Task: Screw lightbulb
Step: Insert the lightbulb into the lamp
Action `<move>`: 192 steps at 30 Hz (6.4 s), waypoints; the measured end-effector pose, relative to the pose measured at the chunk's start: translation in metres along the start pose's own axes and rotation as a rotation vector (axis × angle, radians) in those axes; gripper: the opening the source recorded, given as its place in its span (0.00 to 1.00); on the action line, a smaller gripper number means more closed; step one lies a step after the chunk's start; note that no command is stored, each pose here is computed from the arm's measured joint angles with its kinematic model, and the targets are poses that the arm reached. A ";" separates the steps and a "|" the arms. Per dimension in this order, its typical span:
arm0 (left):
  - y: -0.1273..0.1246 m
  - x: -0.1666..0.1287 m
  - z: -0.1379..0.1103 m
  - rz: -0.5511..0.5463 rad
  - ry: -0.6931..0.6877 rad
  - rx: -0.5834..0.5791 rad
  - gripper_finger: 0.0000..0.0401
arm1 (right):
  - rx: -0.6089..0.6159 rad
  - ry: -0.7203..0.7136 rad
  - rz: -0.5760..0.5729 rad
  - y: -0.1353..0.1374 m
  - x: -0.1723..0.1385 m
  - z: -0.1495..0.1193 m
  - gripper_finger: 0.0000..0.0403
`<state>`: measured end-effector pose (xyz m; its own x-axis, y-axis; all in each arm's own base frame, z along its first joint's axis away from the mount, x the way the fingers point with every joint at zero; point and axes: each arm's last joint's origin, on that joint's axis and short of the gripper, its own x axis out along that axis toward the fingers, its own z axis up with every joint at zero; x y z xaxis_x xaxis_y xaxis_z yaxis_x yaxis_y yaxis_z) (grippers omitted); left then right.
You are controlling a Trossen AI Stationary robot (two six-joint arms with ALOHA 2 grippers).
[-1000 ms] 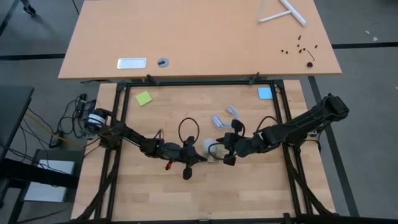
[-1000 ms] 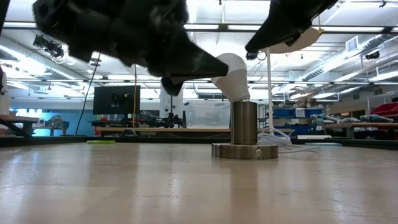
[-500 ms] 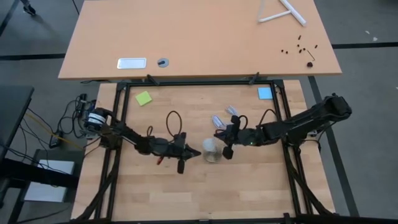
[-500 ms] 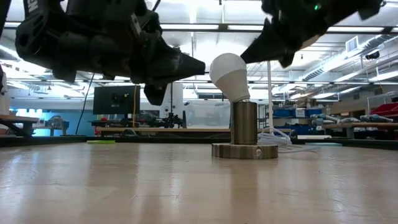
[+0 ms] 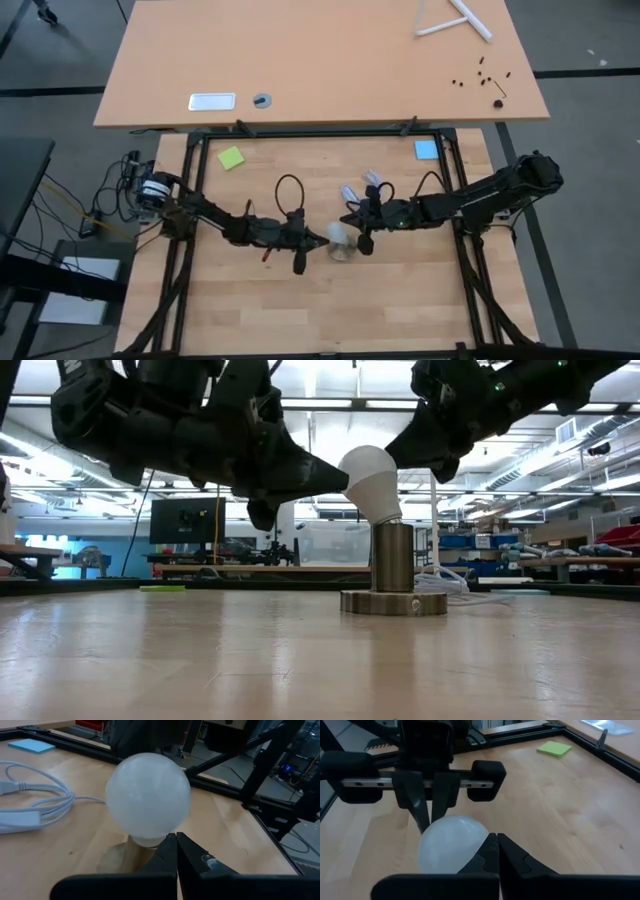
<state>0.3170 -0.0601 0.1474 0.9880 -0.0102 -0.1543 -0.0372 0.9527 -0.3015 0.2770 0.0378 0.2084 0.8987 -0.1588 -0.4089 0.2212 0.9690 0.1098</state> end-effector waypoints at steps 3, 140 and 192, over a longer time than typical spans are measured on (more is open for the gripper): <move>0.002 0.000 0.000 0.006 0.001 0.000 0.00 | -0.002 -0.012 0.006 0.001 0.000 0.001 0.00; -0.014 0.013 0.010 -0.041 0.043 0.094 0.00 | -0.134 0.050 -0.024 0.038 -0.026 -0.018 0.00; -0.031 0.042 0.003 -0.105 0.024 0.063 0.00 | -0.146 0.024 -0.040 0.036 -0.025 -0.014 0.00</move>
<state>0.3600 -0.0891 0.1526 0.9821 -0.1177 -0.1472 0.0769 0.9633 -0.2573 0.2568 0.0789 0.2100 0.8805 -0.1951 -0.4320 0.1980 0.9794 -0.0390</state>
